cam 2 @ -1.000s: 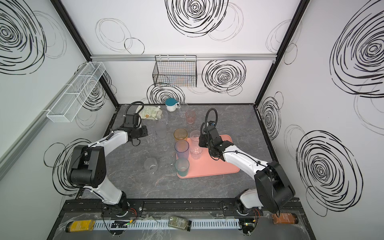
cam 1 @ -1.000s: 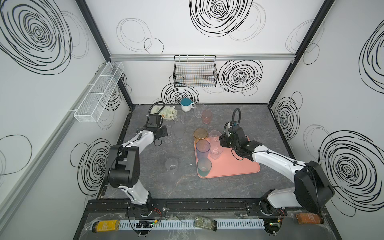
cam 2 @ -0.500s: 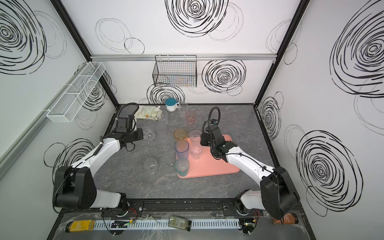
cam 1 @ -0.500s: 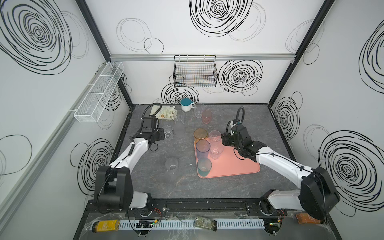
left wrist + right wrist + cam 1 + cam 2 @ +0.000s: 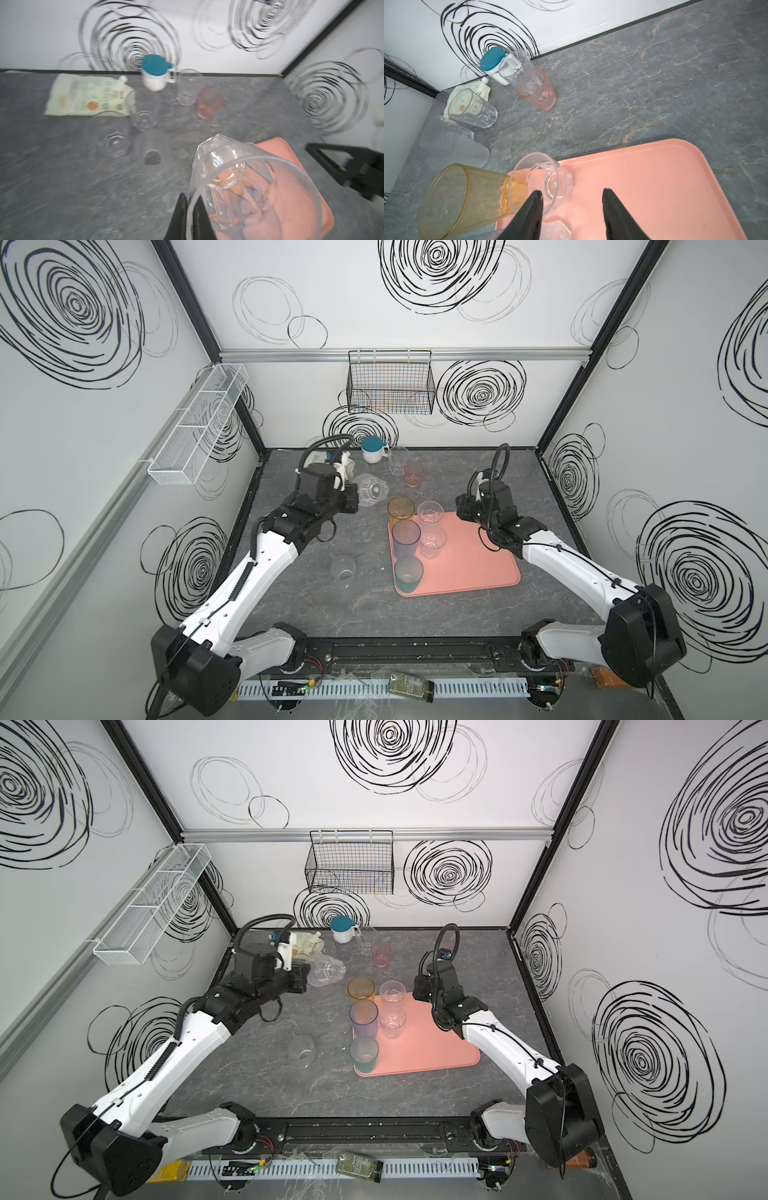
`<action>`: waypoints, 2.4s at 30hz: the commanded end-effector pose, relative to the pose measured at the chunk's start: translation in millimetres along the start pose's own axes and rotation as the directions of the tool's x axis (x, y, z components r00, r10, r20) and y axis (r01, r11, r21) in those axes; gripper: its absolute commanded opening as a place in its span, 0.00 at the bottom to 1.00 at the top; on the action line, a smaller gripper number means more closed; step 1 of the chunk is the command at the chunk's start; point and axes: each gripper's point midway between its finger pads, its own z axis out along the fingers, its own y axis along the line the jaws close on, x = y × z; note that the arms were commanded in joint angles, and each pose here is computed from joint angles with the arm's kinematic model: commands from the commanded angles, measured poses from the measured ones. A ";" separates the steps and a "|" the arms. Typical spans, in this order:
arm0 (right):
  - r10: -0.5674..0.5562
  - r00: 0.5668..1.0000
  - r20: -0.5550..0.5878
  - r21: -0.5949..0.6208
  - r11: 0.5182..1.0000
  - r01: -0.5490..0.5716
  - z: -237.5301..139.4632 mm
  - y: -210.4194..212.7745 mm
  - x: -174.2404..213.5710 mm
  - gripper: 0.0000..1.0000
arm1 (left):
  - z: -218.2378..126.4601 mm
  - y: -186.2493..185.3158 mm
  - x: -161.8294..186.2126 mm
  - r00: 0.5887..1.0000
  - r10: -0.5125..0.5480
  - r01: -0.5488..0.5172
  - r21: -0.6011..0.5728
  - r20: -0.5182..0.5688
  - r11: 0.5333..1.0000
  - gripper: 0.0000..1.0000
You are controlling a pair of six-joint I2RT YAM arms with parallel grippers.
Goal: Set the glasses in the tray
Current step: 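Close the left gripper on a clear glass beside the sugar pouch, then carry the clear glass with the left gripper over the pink tray, then lower the clear glass onto the tray and open the left gripper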
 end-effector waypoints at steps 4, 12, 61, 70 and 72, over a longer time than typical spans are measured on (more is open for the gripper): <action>0.093 0.996 0.001 0.020 0.995 -0.093 -11.9 -25.2 0.8 0.51 | 13.4 -123.0 21.9 0.994 0.104 -0.090 0.256 -0.042 0.963 0.00; 0.147 0.989 0.021 0.064 0.987 -0.148 -25.2 -57.5 1.4 0.51 | 50.1 -175.0 110.3 0.906 0.335 -0.234 0.356 -0.257 0.905 0.00; 0.168 0.983 -0.071 0.024 0.986 -0.167 -9.1 -56.8 32.3 0.50 | 84.6 -153.2 114.7 0.796 0.526 -0.492 0.187 -0.299 0.850 0.44; 0.066 0.994 -0.084 -0.031 0.997 -0.069 -3.6 -9.0 24.1 0.51 | 54.6 -15.0 16.3 0.947 0.321 -0.320 -0.156 -0.019 0.935 0.64; 0.032 0.995 -0.092 -0.047 0.998 -0.036 -0.2 8.1 24.0 0.51 | 47.4 28.8 3.8 0.966 0.257 -0.243 -0.260 0.021 0.935 0.70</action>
